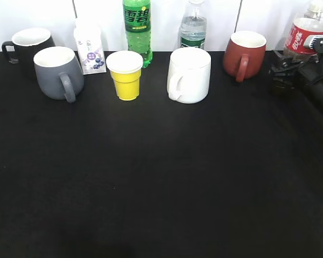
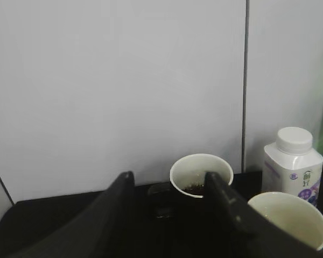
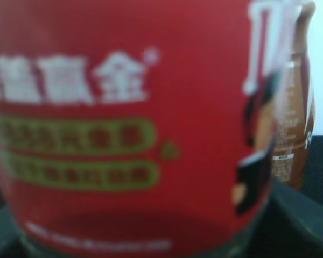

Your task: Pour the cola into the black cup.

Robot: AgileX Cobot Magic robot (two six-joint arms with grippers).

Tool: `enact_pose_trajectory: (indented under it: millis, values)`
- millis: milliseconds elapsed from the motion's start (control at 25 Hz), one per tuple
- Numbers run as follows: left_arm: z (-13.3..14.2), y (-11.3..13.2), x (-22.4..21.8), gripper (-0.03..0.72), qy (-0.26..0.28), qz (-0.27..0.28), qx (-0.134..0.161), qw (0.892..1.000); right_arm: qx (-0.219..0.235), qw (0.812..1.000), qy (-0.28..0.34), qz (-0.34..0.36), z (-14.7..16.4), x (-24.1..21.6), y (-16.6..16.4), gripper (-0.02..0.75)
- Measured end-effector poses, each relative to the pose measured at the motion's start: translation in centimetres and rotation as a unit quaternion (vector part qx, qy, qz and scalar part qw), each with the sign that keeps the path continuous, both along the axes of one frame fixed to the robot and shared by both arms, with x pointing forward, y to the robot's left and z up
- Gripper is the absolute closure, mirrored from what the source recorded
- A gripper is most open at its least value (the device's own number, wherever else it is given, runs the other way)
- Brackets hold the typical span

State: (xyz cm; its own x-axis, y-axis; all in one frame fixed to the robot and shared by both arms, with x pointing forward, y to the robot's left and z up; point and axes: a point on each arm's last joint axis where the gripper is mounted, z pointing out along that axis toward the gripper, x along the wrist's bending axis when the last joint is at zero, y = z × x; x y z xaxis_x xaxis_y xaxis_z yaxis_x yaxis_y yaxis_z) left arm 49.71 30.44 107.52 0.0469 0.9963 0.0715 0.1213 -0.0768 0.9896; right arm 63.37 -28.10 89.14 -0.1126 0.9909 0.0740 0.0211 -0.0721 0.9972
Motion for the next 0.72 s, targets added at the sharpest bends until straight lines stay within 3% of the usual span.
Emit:
enact_pose_trajectory:
  millis: [320, 440, 520, 640, 720]
  values:
    - [-0.3, 0.1, 0.0, 0.364, 0.017, 0.004, 0.0, 1.0, -0.026, 0.997, 0.069, -0.002, 1.3, -3.6, -0.2, 0.135]
    - [-1.7, 0.0, -0.4, 0.364, 0.098, 0.016, -0.002, 0.995, -0.044, 0.982, 0.185, -0.006, 3.6, -5.1, -0.3, 0.145]
    - [-3.6, -1.2, -1.2, 0.364, 0.21, 0.016, -0.018, 0.977, -0.046, 0.953, 0.298, -0.018, 4.9, -7.0, -0.7, 0.146]
    - [-5.7, -3.7, -3.2, 0.364, 0.357, -0.007, -0.03, 0.934, -0.048, 0.876, 0.478, -0.043, 5.9, -10.8, -1.2, 0.151]
    - [-6.6, -4.9, -4.6, 0.364, 0.43, -0.021, -0.031, 0.902, -0.05, 0.833, 0.551, -0.021, 7.8, -12.7, -1.0, 0.153]
